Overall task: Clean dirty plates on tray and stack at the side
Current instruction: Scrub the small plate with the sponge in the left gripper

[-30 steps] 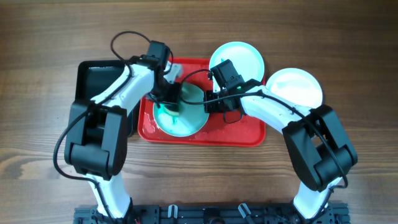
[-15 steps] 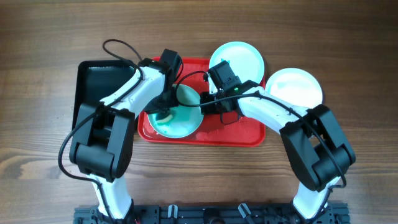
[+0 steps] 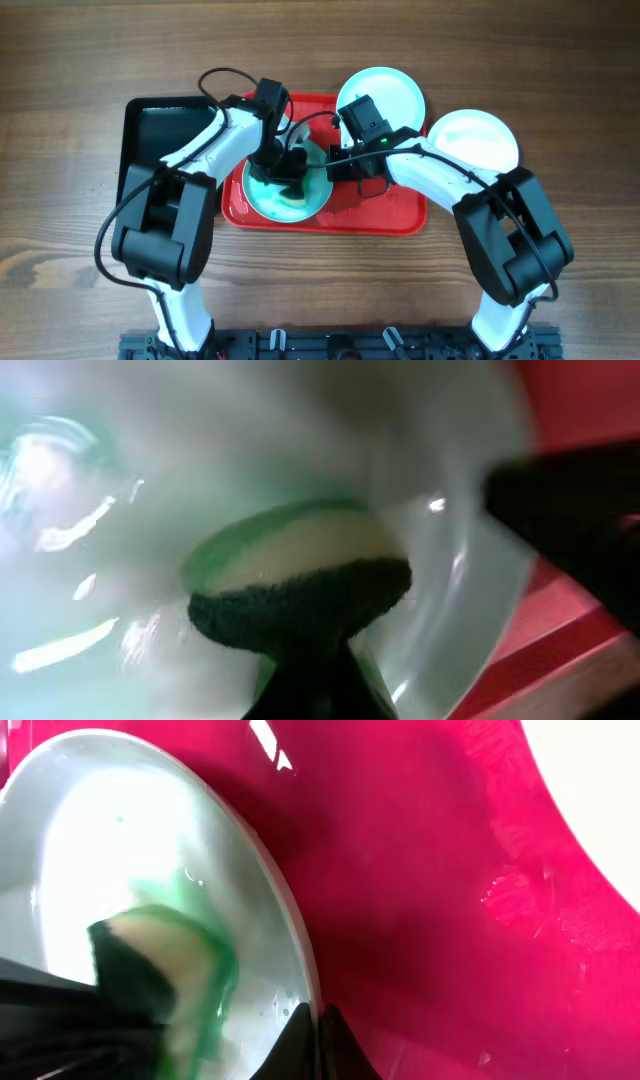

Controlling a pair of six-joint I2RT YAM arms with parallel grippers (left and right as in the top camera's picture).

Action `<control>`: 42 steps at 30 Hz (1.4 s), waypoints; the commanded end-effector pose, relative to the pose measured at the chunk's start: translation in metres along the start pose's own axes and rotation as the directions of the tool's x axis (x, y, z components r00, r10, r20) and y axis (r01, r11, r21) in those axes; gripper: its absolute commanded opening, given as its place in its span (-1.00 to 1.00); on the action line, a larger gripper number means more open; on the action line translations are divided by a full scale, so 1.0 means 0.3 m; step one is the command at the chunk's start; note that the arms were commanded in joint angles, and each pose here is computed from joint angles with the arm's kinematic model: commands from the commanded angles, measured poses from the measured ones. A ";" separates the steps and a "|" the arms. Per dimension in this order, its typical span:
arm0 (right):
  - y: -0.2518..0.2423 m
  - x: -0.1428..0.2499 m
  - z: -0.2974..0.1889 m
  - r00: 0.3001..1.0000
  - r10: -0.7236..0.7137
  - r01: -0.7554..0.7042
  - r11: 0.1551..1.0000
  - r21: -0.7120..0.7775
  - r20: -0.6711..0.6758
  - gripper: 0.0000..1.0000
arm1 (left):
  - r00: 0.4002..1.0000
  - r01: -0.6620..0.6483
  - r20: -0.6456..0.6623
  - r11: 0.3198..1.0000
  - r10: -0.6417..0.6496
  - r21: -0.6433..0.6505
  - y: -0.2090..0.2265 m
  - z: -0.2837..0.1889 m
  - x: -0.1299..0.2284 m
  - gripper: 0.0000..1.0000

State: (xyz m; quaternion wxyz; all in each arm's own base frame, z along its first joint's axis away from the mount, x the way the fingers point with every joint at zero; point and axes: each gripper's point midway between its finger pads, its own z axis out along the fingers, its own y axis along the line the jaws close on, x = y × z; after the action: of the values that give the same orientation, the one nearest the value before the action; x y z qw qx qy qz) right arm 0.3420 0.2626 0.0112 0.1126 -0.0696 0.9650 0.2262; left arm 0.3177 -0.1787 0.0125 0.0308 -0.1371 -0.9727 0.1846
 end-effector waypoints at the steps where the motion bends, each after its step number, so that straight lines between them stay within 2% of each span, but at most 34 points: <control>1: 0.032 -0.016 -0.001 1.000 -0.024 0.024 0.999 -0.022 0.007 -0.91 | 0.991 0.064 0.117 0.998 -0.062 -0.012 0.015 0.023 -0.102 -0.92; 5: 0.032 -0.016 -0.001 1.000 -0.023 0.023 0.999 -0.022 0.008 -0.91 | 0.912 0.318 0.317 0.938 -0.262 -0.138 0.129 -0.013 -0.216 -0.92; 8: 0.031 -0.015 -0.001 1.000 -0.023 0.023 1.000 -0.022 0.007 -0.91 | 0.824 0.520 0.384 0.825 -0.417 -0.220 0.220 -0.035 -0.184 -0.92; 10: 0.031 -0.015 -0.001 1.000 -0.023 0.023 1.000 -0.022 0.007 -0.92 | 0.760 0.633 0.399 0.724 -0.513 -0.274 0.268 -0.044 -0.120 -0.92; 12: 0.031 -0.015 -0.001 1.000 -0.023 0.023 1.000 -0.022 0.007 -0.91 | 0.736 0.671 0.377 0.677 -0.562 -0.302 0.278 -0.043 -0.068 -0.92; 16: 0.031 -0.014 -0.001 1.000 -0.022 0.022 1.000 -0.021 0.006 -0.92 | 0.744 0.668 0.323 0.657 -0.585 -0.350 0.280 -0.040 -0.004 -0.92; 17: 0.031 -0.014 -0.001 1.000 -0.023 0.023 1.000 -0.022 0.006 -0.91 | 0.761 0.649 0.284 0.671 -0.584 -0.360 0.269 -0.035 0.018 -0.92; 18: 0.031 -0.014 -0.001 1.000 -0.022 0.022 1.000 -0.021 0.006 -0.91 | 0.800 0.599 0.223 0.719 -0.558 -0.352 0.245 -0.023 0.031 -0.92; 20: 0.032 -0.014 -0.001 1.000 -0.022 0.022 1.000 -0.022 0.005 -0.91 | 0.899 0.433 0.063 0.857 -0.434 -0.279 0.167 0.004 0.054 -0.92; 23: 0.029 -0.007 0.005 1.000 0.031 -0.031 0.999 -0.023 -0.003 -0.91 | 0.953 0.284 -0.046 0.938 -0.299 -0.199 0.109 0.016 0.082 -0.92; 27: 0.024 0.038 0.053 0.988 0.138 -0.142 0.989 -0.042 -0.074 -0.91 | 0.980 0.164 -0.085 0.969 -0.181 -0.184 0.107 0.014 0.092 -0.92; 31: 0.015 0.080 0.101 0.960 0.241 -0.249 0.967 -0.045 -0.140 -0.91 | 0.980 0.160 -0.088 0.970 -0.178 -0.182 0.126 0.006 0.095 -0.92; 38: 0.015 0.079 0.102 0.961 0.239 -0.248 0.968 -0.046 -0.138 -0.91 | 0.983 -0.046 -0.176 0.999 0.046 0.005 0.037 0.005 0.144 -0.92; 42: 0.015 0.078 0.102 0.962 0.238 -0.246 0.968 -0.047 -0.138 -0.92 | 0.991 -0.055 -0.118 0.998 0.056 0.010 0.034 0.012 0.095 -0.92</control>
State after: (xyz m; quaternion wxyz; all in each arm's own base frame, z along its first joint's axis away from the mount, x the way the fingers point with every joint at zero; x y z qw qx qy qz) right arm 0.3294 0.2812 0.0007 0.0401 0.0134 0.9595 0.2785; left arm 0.2925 -0.1504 0.0128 0.0879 -0.1520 -0.9736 0.1458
